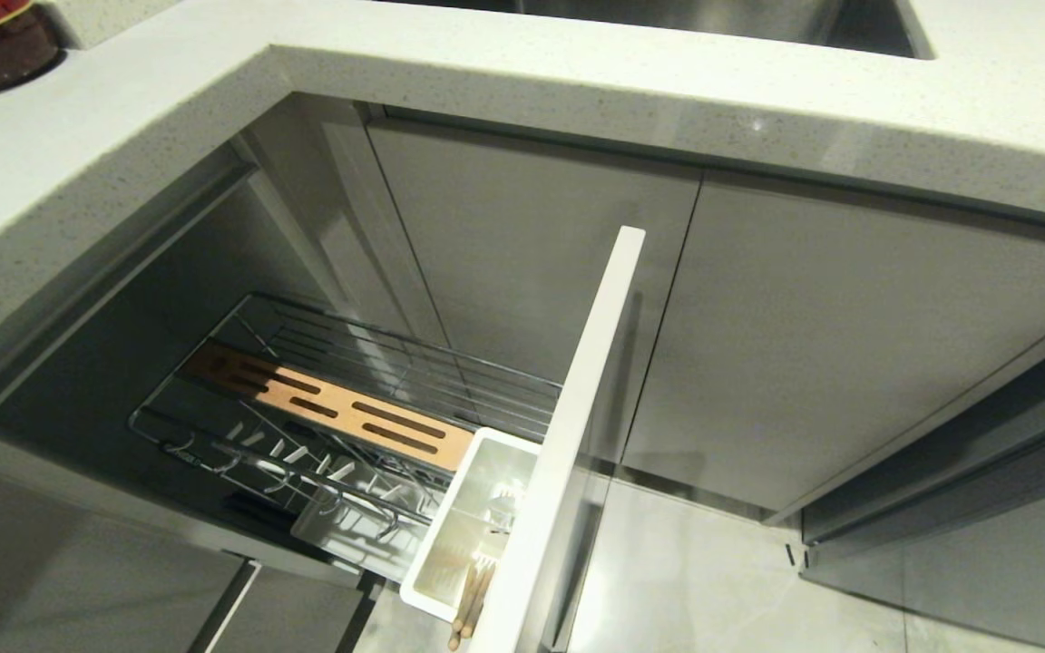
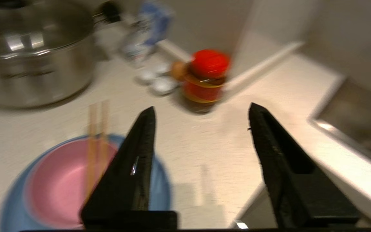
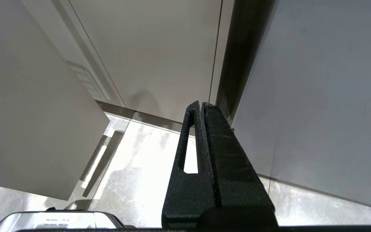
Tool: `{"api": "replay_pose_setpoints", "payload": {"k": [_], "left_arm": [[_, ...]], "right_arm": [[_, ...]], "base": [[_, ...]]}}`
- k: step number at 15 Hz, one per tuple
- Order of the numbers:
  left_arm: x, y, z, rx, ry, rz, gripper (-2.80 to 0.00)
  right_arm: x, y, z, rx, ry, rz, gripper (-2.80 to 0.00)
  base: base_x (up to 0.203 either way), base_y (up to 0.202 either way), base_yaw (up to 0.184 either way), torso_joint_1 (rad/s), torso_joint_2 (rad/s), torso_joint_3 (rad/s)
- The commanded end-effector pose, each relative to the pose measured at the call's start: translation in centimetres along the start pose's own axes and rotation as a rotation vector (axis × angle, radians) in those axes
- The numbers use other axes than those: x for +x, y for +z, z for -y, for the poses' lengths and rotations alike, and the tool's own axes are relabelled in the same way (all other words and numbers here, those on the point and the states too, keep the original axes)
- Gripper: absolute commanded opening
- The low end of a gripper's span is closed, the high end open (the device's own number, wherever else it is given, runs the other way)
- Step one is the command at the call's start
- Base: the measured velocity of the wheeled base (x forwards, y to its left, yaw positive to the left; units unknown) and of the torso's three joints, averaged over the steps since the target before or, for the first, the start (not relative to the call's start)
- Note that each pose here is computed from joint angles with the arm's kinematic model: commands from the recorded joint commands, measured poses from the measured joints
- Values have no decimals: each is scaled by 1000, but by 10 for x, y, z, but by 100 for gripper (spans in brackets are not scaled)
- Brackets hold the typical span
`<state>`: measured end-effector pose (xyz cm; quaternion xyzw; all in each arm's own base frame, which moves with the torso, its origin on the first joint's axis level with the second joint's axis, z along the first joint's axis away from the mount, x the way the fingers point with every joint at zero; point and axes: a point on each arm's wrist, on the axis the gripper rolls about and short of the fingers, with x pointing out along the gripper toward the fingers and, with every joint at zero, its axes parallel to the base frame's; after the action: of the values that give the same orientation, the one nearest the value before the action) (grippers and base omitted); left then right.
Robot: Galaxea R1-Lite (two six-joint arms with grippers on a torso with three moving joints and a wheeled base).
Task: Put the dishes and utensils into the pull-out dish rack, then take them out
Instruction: Close the cupboard
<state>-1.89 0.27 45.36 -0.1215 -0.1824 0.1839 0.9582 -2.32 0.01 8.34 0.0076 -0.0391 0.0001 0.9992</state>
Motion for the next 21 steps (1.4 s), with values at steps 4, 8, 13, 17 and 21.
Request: {"api": "replay_pose_setpoints", "payload": {"k": [4, 8, 13, 17, 21], "left_arm": [[-57, -15, -18, -6, -188, -10, -280], [-102, -59, -43, 97, -239, -53, -280], [-128, -142, -78, 299, -321, -140, -280], [-135, -214, -96, 357, -346, -191, -280], [-127, -268, -102, 360, -371, -189, -280]], "right_arm": [[1, -7, 0, 0, 0, -25, -280], [1, -7, 0, 0, 0, -25, -280], [1, -7, 0, 0, 0, -25, -280], [1, -7, 0, 0, 0, -25, -280], [1, -7, 0, 0, 0, -25, -280]], "base": [[0, 0, 0, 0, 0, 0], [0, 0, 0, 0, 0, 0], [0, 0, 0, 0, 0, 0], [0, 0, 0, 0, 0, 0], [0, 0, 0, 0, 0, 0]]}}
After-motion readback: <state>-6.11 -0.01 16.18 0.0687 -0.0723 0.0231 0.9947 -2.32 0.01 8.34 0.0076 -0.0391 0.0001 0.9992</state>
